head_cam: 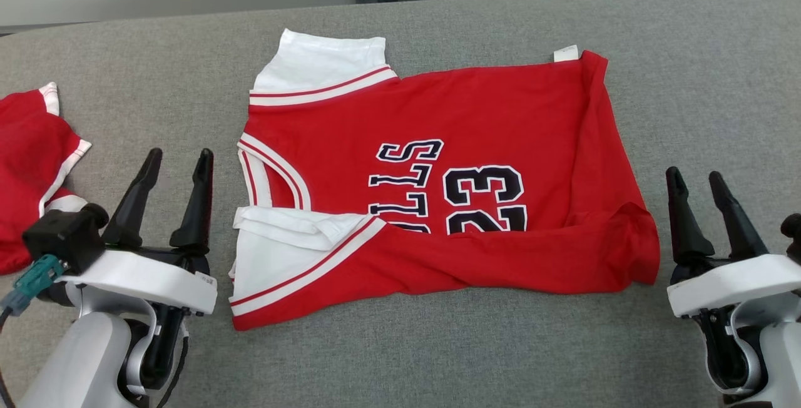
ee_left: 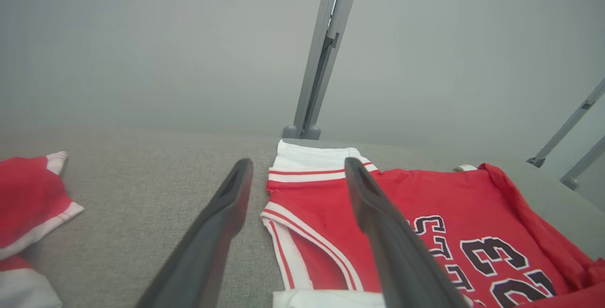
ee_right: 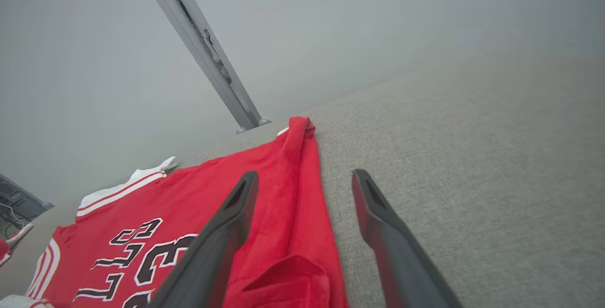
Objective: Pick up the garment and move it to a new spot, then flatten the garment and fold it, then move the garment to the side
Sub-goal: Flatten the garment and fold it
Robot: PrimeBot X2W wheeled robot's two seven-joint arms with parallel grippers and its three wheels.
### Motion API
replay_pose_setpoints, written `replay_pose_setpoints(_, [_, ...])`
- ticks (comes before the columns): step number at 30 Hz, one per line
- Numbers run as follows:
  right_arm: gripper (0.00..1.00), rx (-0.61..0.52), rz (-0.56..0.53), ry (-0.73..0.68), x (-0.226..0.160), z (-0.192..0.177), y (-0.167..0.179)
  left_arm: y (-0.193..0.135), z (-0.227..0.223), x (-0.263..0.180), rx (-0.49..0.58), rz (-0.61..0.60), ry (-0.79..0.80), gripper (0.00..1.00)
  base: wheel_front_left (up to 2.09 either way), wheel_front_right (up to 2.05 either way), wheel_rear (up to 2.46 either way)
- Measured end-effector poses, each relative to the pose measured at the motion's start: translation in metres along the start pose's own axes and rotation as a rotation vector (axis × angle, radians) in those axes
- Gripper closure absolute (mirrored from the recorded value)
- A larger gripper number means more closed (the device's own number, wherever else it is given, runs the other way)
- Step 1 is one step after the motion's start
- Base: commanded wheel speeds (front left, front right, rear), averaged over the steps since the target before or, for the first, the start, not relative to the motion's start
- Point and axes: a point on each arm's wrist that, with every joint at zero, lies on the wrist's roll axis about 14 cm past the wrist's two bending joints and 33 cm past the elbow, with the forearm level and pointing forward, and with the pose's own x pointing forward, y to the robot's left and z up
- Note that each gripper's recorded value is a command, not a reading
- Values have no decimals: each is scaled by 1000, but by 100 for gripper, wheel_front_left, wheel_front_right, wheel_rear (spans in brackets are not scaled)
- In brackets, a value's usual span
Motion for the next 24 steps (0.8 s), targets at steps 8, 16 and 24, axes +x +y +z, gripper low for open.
replay_pose_setpoints(8, [0, -275, 72, -177, -18, 35, 20, -8, 34, -16, 106, 15, -163, 0, 0, 0, 0])
replay_pose_setpoints(16, [0, -335, 93, -178, -38, 30, 31, -10, 28, -38, 186, 35, -159, 0, 0, 0, 0])
replay_pose_setpoints(24, [0, -337, 87, -166, -52, 25, 31, 1, 11, -56, 190, 76, -112, 0, 0, 0, 0])
